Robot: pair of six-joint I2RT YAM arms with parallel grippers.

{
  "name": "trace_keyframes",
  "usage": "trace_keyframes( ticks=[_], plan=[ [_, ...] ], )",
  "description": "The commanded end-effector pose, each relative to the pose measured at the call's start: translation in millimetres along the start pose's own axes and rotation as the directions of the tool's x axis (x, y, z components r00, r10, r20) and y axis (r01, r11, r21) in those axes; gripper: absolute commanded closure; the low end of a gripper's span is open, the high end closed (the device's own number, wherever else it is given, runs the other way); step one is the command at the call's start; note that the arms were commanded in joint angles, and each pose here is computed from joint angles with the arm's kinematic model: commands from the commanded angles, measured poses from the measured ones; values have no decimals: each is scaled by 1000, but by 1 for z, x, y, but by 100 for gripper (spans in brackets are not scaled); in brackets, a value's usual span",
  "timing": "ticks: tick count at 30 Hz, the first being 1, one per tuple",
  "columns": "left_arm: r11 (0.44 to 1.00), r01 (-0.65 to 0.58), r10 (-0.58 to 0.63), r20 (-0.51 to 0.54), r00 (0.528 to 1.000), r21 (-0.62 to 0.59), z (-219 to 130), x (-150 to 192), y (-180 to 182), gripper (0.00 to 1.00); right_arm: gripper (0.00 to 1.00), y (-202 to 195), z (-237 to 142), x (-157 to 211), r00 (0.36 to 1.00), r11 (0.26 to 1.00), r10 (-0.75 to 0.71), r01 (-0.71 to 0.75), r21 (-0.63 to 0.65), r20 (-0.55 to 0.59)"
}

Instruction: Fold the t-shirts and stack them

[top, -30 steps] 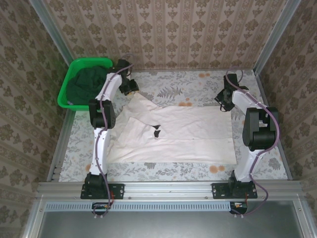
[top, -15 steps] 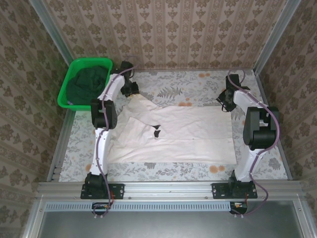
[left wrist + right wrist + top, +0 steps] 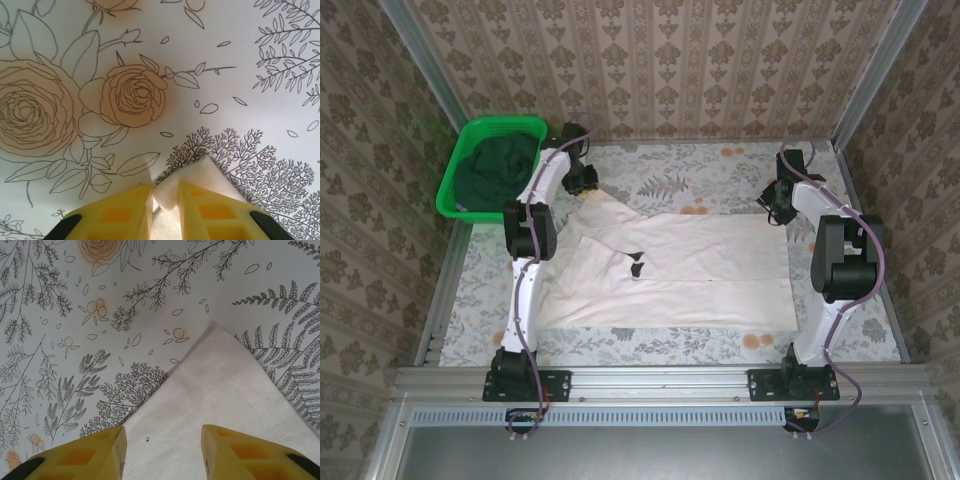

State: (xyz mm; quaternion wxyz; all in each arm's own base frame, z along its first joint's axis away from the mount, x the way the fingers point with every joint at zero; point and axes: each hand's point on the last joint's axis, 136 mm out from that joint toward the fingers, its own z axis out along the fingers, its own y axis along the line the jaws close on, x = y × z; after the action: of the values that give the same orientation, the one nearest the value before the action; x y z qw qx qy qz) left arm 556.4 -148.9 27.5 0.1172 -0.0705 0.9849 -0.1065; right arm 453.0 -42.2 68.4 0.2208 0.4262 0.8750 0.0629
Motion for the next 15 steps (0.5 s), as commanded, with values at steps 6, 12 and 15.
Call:
trace_keyframes(
  ticks=[6,12,15],
  plan=[
    [1000,17,-17,-24,1000,22,23,3,1,83,56,-4,4,4,999,1000,-8,9,19,-33],
    [1000,1,-1,-2,1000,17,16,-2,0,79,57,-7,4,6,999,1000,-13,14,24,-39],
    [1000,-9,9,9,1000,1,15,-3,2,75,57,-7,3,7,999,1000,-16,17,26,-41]
  ],
)
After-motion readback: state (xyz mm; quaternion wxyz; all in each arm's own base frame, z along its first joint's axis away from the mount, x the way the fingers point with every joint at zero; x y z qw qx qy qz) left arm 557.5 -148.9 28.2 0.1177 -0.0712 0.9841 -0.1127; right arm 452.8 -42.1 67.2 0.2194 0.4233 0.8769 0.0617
